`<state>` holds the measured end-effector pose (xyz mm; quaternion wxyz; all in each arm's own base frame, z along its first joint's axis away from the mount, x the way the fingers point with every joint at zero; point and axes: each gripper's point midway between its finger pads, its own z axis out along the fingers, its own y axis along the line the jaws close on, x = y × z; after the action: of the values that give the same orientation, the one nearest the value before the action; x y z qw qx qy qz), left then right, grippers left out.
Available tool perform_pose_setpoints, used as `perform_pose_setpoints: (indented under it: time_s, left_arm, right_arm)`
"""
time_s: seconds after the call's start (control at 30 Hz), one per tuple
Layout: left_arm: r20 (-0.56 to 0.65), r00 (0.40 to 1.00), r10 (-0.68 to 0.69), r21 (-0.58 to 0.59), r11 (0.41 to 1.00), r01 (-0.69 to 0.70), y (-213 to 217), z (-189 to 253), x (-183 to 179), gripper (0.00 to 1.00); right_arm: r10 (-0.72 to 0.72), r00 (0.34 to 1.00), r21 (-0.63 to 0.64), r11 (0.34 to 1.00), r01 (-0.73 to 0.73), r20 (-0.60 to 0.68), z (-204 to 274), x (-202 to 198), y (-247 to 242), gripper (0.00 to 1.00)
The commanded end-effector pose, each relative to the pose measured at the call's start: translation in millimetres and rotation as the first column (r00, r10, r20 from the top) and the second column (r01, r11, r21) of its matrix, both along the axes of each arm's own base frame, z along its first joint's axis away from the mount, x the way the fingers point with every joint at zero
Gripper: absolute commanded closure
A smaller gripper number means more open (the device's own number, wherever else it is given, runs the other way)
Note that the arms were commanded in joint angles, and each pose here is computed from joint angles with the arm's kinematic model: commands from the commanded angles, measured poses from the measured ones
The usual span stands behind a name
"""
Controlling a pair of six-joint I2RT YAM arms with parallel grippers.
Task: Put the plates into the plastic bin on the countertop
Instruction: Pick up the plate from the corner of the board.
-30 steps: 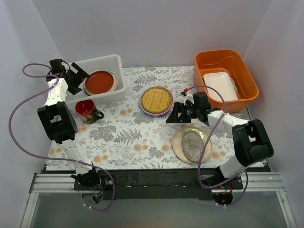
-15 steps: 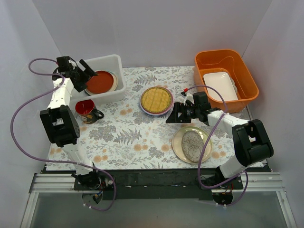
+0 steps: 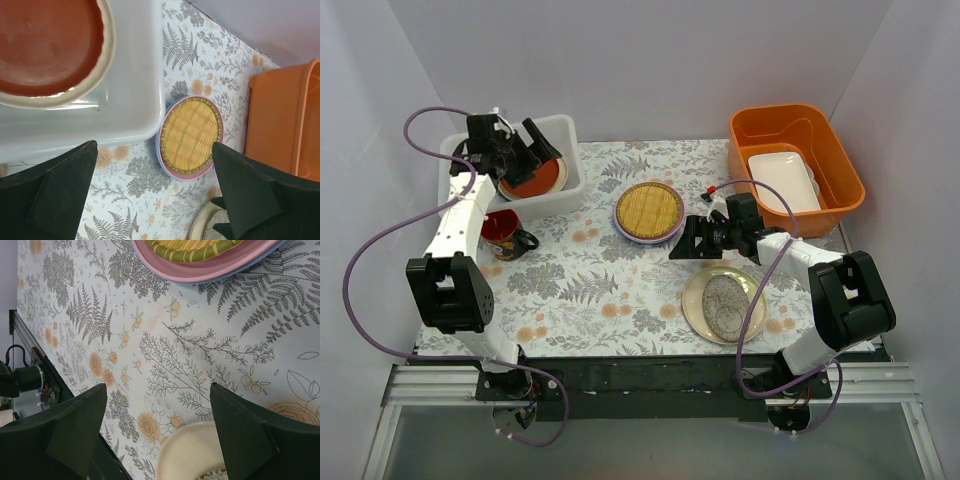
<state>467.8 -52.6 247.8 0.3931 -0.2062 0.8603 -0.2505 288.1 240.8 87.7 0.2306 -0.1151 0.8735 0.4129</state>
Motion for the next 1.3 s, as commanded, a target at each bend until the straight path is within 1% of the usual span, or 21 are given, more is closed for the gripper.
perform_pose_setpoints:
  time_s: [0.0,0.03,0.17,0.23,0.43,0.67,0.8,1.13,1.2,1.27]
  left_arm:
    - [0.012,0.994,-0.106,-0.007,0.994,0.106,-42.3,10.1,-28.5,0.03]
    - [0.005,0.991,-0.132,-0.008,0.991,0.132,-55.1,8.3,-34.7,0.03]
    - [0.0,0.983,-0.182,-0.015,0.983,0.182,-82.2,5.2,-56.8,0.05]
    - [-0.022,0.978,-0.209,-0.026,0.978,0.208,-95.9,-7.3,-68.2,0.06]
    - [-0.059,0.962,-0.268,-0.042,0.963,0.266,-126.1,-25.3,-94.1,0.07]
    - [-0.109,0.93,-0.351,-0.094,0.935,0.342,-162.5,-46.9,-121.6,0.09]
    - [-0.121,0.913,-0.39,-0.103,0.92,0.379,-185.7,-53.9,-135.3,0.11]
    - [-0.147,0.844,-0.516,-0.135,0.855,0.5,-256.5,-65.0,-182.2,0.19]
    - [-0.152,0.834,-0.531,-0.14,0.847,0.513,-265.9,-68.0,-188.1,0.2]
    - [-0.169,0.811,-0.56,-0.145,0.828,0.542,-279.7,-75.1,-200.1,0.2]
  right_arm:
    - [0.003,0.998,0.029,1.0,-0.004,0.06,20.5,6.7,4.8,0.09]
    - [0.002,0.998,0.026,1.0,-0.003,0.058,19.8,6.3,4.8,0.09]
    - [-0.004,0.998,0.022,1.0,0.003,0.058,19.8,6.0,3.2,0.09]
    - [-0.002,0.998,0.022,1.0,0.001,0.058,19.8,5.6,3.7,0.09]
    - [-0.003,0.999,0.016,1.0,0.002,0.054,17.8,4.6,2.8,0.09]
    - [-0.003,0.999,0.014,1.0,0.002,0.05,15.9,5.2,3.0,0.09]
    - [-0.003,0.999,0.011,1.0,0.002,0.041,11.7,5.7,3.2,0.09]
    - [-0.01,1.0,-0.015,1.0,0.011,0.007,-4.5,7.6,1.9,0.1]
    - [-0.018,1.0,-0.03,0.999,0.017,-0.014,-12.3,7.9,0.8,0.1]
    - [-0.028,0.999,-0.049,0.998,0.027,-0.037,-22.0,9.8,-0.9,0.11]
